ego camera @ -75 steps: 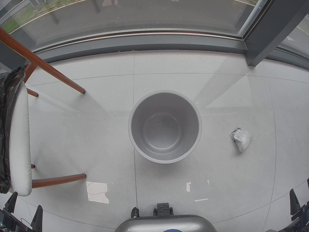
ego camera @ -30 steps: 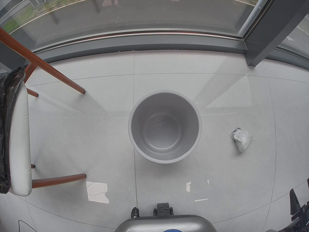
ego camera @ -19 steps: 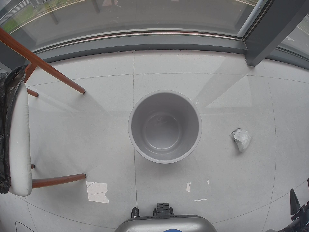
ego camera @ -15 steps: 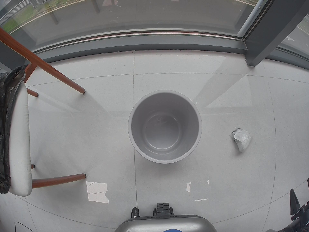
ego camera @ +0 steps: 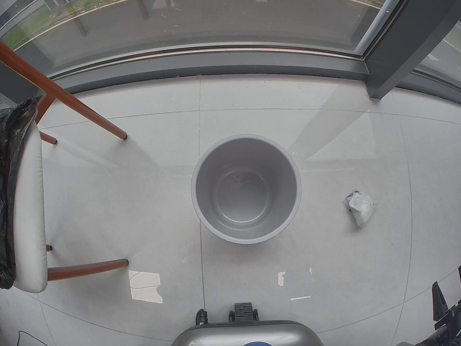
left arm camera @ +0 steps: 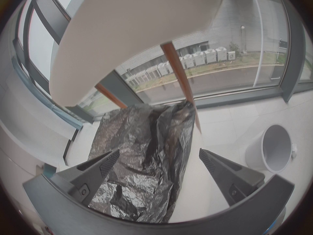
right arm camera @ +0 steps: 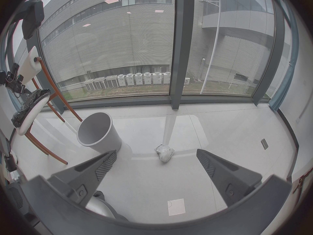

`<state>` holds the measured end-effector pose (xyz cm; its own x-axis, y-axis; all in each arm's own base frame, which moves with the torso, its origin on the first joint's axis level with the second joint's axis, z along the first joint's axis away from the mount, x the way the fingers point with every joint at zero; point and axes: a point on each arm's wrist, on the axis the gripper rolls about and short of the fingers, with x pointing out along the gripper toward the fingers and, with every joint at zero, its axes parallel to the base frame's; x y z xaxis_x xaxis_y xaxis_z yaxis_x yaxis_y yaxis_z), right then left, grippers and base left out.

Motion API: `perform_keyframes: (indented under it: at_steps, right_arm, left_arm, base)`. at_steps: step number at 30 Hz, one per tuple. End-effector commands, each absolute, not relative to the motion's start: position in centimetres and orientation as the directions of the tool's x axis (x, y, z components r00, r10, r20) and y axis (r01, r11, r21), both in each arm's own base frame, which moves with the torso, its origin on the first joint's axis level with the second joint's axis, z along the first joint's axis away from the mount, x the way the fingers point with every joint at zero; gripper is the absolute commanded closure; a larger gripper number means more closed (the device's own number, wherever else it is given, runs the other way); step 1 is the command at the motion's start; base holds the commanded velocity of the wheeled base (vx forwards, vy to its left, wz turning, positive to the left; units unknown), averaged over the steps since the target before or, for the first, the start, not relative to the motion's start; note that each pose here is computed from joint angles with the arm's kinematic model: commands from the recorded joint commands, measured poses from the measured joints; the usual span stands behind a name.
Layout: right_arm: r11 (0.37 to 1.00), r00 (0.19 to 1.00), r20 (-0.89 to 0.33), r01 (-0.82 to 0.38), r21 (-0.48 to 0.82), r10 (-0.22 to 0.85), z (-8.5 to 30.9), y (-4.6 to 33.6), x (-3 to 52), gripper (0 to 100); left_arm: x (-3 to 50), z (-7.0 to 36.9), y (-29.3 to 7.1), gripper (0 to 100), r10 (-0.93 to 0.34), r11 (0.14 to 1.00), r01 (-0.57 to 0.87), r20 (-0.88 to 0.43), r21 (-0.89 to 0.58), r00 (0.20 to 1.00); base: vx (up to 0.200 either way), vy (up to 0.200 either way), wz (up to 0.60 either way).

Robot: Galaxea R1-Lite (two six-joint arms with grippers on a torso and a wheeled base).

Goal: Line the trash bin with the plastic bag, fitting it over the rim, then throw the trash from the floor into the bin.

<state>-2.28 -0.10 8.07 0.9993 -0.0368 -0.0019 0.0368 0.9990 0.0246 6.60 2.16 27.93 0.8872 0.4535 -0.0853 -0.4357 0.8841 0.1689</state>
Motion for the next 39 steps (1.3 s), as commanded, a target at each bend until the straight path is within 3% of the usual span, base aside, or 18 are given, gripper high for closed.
perform_keyframes:
  at_steps: [1, 8, 14, 24, 39]
  right_arm:
    - [0.999, 0.999, 0.0, 0.037, 0.025, -0.037, 7.6, -0.1, -2.3, 0]
    - [0.999, 0.999, -0.002, 0.037, 0.026, -0.037, 7.5, -0.1, -2.3, 0]
    - [0.999, 0.999, -0.002, 0.037, 0.026, -0.037, 7.5, -0.1, -2.3, 0]
    - [0.999, 0.999, -0.002, 0.037, 0.029, -0.037, 7.5, -0.1, -2.3, 0]
    - [0.999, 0.999, -0.002, 0.038, 0.031, -0.038, 7.5, -0.1, -2.3, 0]
  left_arm:
    - [7.7, 27.1, 2.8, 0, 0.489, 0.87, -0.463, -0.167, 0.173, 0.856]
    - [9.3, 26.2, 3.3, 0, 0.481, 0.876, -0.452, -0.234, 0.166, 0.845]
    - [11.2, 25.9, 3.6, 0, 0.38, 0.925, -0.366, -0.274, 0.105, 0.883]
    - [11.8, 24.6, 5.3, 0, 0.44, 0.896, -0.432, -0.34, 0.103, 0.831]
    - [13.3, 24.6, 6.7, 0, 0.304, 0.927, -0.362, -0.376, -0.095, 0.875]
  base:
    - [0.0, 0.0, 0.0]
    - [0.0, 0.0, 0.0]
    - [0.0, 0.0, 0.0]
    - [0.0, 0.0, 0.0]
    - [0.0, 0.0, 0.0]
